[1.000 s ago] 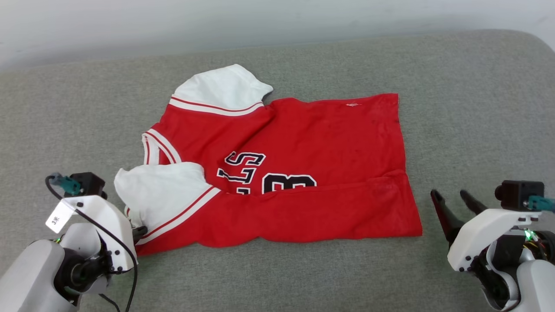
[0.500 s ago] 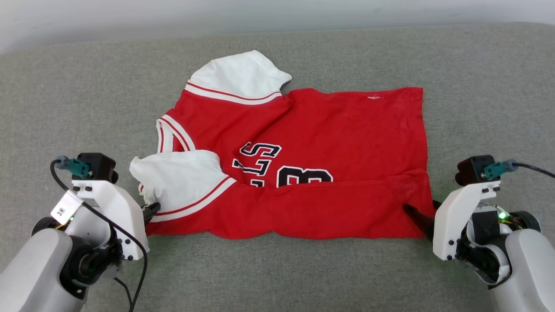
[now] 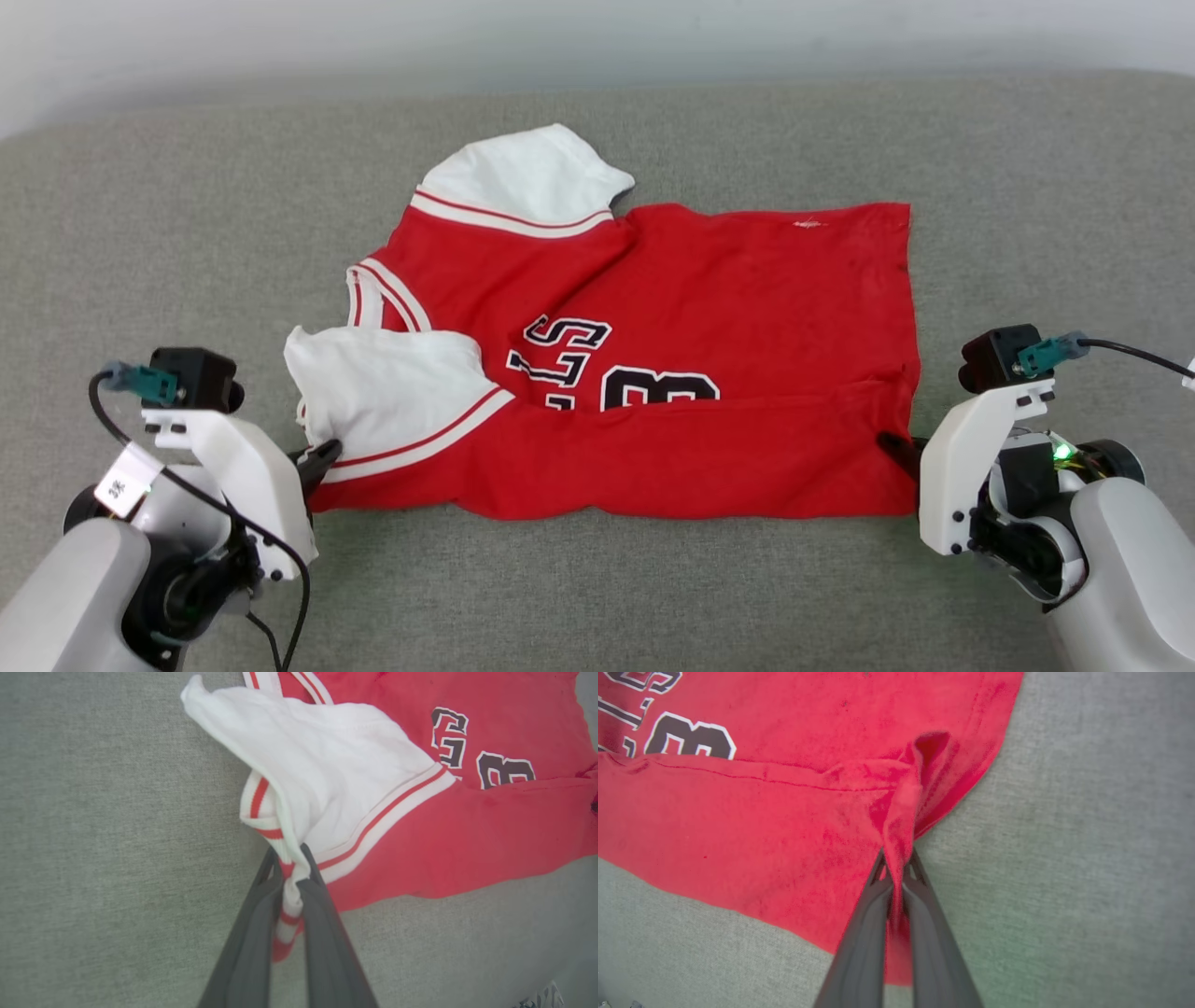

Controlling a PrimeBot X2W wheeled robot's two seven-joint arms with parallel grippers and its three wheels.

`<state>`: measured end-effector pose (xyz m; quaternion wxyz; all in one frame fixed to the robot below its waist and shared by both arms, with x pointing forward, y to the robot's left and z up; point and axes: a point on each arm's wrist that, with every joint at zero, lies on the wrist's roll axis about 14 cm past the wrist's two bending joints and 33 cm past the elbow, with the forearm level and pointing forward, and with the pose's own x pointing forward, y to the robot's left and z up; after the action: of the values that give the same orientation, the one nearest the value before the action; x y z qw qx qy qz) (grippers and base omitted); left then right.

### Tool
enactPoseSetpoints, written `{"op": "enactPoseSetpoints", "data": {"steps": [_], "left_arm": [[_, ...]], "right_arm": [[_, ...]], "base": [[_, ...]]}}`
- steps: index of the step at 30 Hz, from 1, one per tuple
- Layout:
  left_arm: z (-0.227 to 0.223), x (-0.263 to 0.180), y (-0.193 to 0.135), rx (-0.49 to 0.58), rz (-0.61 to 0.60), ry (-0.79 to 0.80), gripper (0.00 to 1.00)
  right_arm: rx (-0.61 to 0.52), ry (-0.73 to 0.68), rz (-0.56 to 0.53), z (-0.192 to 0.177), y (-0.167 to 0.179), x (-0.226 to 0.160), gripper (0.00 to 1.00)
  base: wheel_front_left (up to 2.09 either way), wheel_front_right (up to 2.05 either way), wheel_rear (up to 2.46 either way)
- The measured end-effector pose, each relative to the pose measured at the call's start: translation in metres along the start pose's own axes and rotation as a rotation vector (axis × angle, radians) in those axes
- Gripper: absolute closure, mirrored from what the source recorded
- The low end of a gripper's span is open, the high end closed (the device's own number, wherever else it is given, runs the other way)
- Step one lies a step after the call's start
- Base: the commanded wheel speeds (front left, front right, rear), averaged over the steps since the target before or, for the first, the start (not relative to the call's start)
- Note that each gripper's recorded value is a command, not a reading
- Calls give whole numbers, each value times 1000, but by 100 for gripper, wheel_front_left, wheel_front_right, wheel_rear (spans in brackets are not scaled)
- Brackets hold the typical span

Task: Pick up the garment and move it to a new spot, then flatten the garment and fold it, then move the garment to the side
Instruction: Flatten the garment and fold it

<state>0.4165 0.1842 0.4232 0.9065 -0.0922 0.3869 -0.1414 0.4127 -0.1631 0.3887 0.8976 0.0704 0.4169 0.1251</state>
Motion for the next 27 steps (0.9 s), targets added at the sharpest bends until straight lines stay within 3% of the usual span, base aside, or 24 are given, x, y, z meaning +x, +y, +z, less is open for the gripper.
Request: {"op": "enactPoseSetpoints", "data": {"steps": [15, 27], "left_arm": [[-28, -70, -14, -22, 37, -90, 100], [-105, -87, 1, -213, 115, 4, 100]], "right_arm": [[-80, -94, 10, -2, 13, -69, 100], [28, 20, 0, -75, 14, -73, 100]], "base": [[0, 0, 0], [0, 0, 0]]}}
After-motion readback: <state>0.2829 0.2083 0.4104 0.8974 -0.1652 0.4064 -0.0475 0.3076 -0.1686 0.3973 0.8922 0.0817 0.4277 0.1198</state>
